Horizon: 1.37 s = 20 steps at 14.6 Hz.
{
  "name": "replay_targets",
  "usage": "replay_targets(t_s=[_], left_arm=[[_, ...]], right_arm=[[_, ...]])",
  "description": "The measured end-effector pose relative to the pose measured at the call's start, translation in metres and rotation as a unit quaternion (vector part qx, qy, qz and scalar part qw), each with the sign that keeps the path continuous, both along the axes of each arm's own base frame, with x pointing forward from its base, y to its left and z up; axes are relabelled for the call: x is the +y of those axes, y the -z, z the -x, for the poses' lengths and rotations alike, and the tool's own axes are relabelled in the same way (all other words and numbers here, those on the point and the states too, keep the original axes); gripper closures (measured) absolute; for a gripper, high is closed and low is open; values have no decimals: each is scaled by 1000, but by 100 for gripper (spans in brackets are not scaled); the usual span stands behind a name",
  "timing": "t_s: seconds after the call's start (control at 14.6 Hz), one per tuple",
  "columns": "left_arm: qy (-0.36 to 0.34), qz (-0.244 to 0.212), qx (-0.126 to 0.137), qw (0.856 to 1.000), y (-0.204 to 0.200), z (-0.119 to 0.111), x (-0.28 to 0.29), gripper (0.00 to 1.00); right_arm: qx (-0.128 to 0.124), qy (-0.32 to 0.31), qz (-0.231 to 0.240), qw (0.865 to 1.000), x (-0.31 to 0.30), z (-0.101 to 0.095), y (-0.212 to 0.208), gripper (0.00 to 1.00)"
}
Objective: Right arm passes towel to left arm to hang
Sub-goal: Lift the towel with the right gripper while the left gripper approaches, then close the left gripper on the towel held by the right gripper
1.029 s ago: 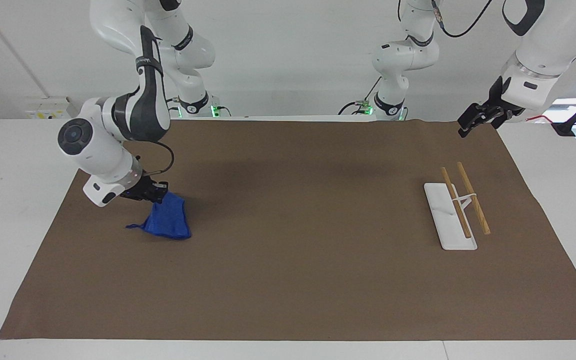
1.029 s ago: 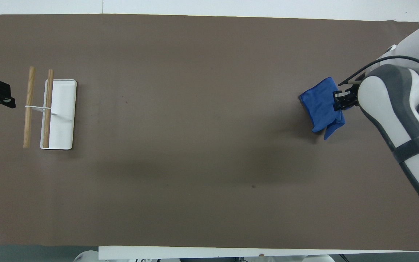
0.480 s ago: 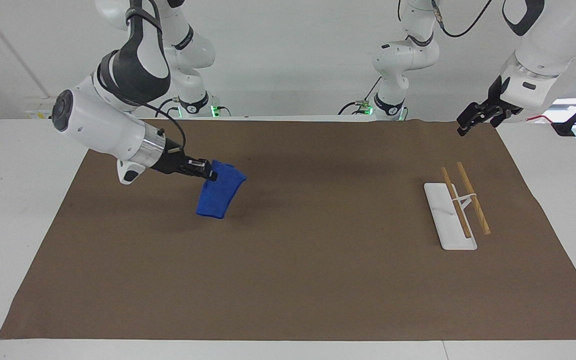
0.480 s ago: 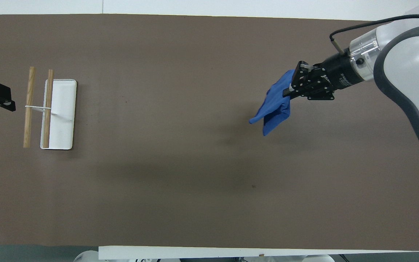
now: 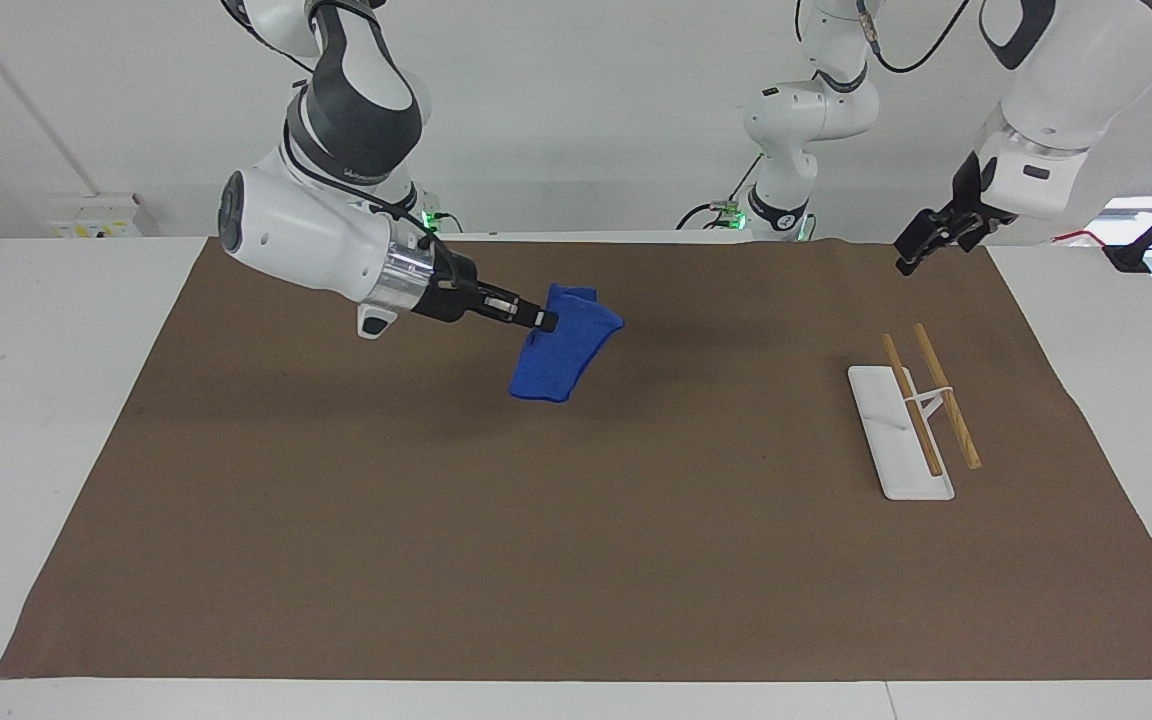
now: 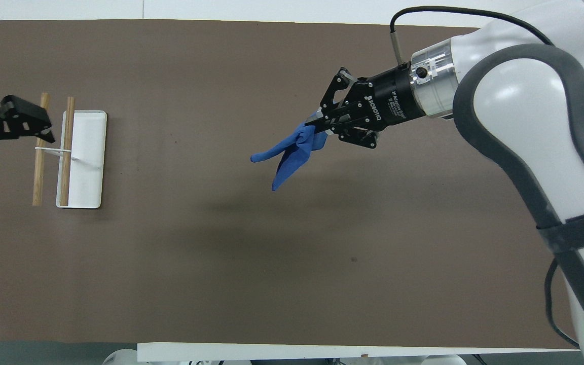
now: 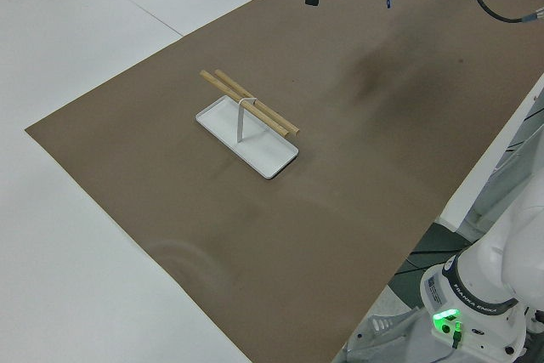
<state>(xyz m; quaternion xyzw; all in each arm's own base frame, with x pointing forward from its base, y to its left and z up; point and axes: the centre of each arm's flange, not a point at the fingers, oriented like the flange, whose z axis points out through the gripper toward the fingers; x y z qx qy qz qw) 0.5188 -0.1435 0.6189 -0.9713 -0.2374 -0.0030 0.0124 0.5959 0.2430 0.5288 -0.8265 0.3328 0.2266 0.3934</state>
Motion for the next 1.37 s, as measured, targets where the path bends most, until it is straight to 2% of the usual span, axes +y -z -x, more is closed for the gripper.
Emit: replay_targets(t_s=[0.07,0.21,0.41,0.55,0.75,0.89,1.03,1.1,1.37], left_arm=[[-41,6,-19,999,10,6,-28,0],[-128,27,-38,991,27,23,-82,0],[-245,69,-48,966,30,39,-130,0],[-285,80,-48,954,32,46,-148,0],[-299,81,-44,950,38,48,-156,1],[-301,83,-44,949,45,43,-156,19],[-303,90,-44,948,52,37,-158,24],[-305,96,-43,947,56,33,-160,32],[-307,105,-44,945,62,27,-162,36]], right_arm=[[5,11,-4,1000,12,2,-2,90],[13,40,-13,999,38,6,-5,90],[18,60,-12,998,70,14,-4,90],[19,61,-12,998,76,16,-3,90],[19,64,-11,998,73,14,-2,90],[19,65,-11,998,72,14,-2,90],[19,65,-11,998,72,14,-2,90],[19,65,-11,998,72,14,-2,90],[19,60,-11,998,78,18,-2,90]])
